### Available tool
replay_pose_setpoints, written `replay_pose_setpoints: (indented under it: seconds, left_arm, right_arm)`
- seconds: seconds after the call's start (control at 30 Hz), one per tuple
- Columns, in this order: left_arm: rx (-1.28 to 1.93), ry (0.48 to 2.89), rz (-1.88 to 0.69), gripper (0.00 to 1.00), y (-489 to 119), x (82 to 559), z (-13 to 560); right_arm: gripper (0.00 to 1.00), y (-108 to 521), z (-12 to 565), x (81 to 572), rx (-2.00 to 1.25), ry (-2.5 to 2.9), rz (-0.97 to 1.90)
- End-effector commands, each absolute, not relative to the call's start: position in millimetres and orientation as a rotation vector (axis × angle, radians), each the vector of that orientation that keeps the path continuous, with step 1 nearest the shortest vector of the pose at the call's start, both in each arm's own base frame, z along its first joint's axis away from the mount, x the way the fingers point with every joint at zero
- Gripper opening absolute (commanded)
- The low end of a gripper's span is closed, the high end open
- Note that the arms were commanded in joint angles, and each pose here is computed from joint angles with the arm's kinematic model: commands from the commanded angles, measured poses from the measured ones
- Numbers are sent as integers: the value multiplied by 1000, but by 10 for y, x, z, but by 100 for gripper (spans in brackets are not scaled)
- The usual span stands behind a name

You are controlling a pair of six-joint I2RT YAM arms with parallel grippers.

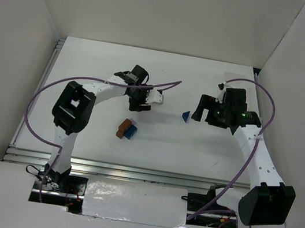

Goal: Build the wood block tower

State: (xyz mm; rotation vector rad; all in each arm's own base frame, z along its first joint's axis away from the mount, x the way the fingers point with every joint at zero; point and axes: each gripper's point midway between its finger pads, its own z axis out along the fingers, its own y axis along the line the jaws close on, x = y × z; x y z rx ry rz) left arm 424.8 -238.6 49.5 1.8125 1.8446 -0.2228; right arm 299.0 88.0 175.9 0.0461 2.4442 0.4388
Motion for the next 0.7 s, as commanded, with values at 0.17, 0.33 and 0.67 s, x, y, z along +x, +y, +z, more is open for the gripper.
replay_pose_setpoints:
  seconds: [0.17,0.33,0.67]
  left_arm:
    - [1761,1871,-232,58,-2393,4313,411]
    - [1769,1876,-238,49,-2386,4305,390]
    - [1785,1827,-421,12,-2582,4143,806]
  right_arm:
    - [100,835,1815,2994,47,2417,423]
    - [100,814,1844,2978,46,2400,413]
    - [100,849,1921,2936,1,2326,453]
